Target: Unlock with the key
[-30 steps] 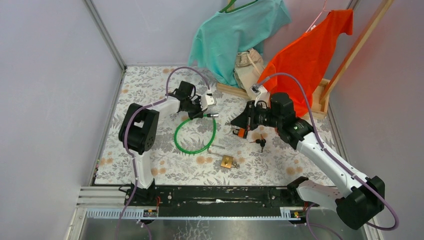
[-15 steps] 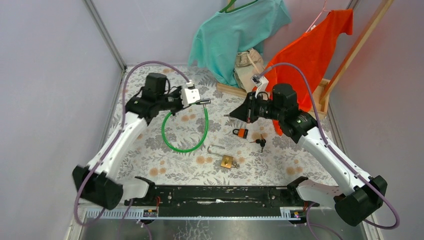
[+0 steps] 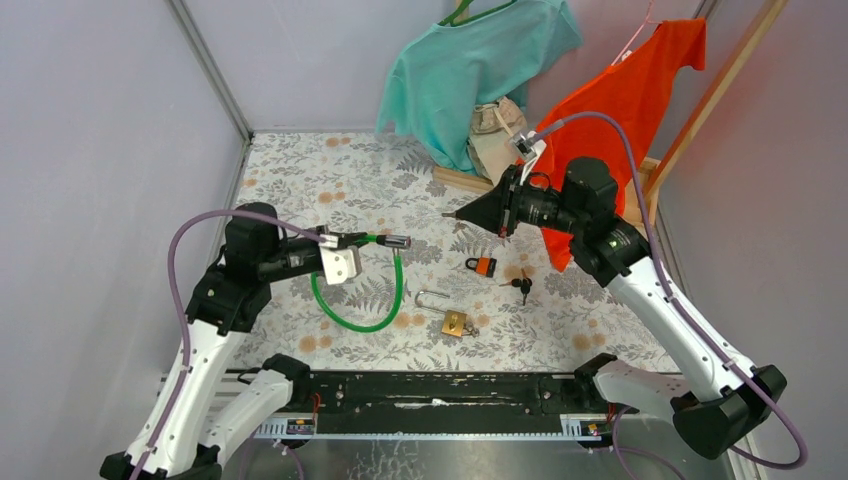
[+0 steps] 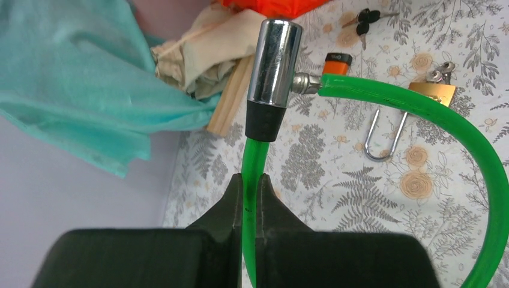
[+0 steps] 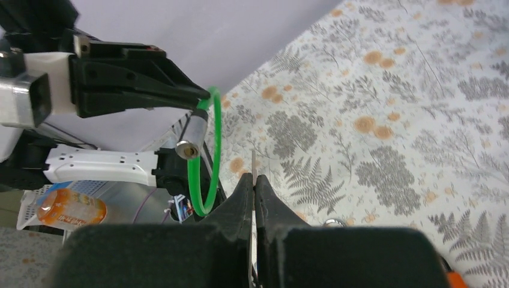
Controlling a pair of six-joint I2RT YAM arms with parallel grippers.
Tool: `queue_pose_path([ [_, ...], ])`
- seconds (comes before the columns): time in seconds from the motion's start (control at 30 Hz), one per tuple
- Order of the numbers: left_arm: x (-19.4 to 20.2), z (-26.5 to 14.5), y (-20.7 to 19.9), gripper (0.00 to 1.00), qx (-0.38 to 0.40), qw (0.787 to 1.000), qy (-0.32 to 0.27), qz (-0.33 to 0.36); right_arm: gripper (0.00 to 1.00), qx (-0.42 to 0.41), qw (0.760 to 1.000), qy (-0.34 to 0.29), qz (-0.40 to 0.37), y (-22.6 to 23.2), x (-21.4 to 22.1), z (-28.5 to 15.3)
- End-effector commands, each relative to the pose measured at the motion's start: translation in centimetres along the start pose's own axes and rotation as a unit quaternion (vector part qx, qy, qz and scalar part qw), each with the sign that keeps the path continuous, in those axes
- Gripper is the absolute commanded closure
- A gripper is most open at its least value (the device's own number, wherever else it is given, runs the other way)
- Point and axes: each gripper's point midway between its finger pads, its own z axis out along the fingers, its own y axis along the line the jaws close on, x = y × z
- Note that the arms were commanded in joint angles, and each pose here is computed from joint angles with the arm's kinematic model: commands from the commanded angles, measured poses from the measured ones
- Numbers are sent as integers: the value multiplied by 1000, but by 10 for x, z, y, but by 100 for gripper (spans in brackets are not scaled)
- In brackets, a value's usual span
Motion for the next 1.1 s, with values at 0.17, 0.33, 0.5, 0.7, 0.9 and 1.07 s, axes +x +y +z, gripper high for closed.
queue_pose_path([
  [0.17, -68, -13, 31, 100, -63, 981, -122, 136, 100, -119, 988, -40, -88, 76, -23, -17],
  [0.33, -83, -18, 29, 100, -56, 978, -146, 139, 100, -134, 985, -41, -104, 94, -13, -26],
  [0.5, -94, -23, 24, 100, -47, 974, -166, 148, 100, -147, 981, -58, -110, 108, -17, -39],
  [0.7, -106, -28, 22, 100, -43, 970, -182, 152, 100, -135, 982, -63, -117, 110, -24, -41],
  [0.9, -117, -35, 21, 100, -44, 963, -197, 177, 100, -154, 980, -52, -119, 121, -20, -32],
  [1.07, -125, -40, 23, 100, -51, 958, -202, 198, 100, -187, 975, -57, -103, 136, -25, -33],
])
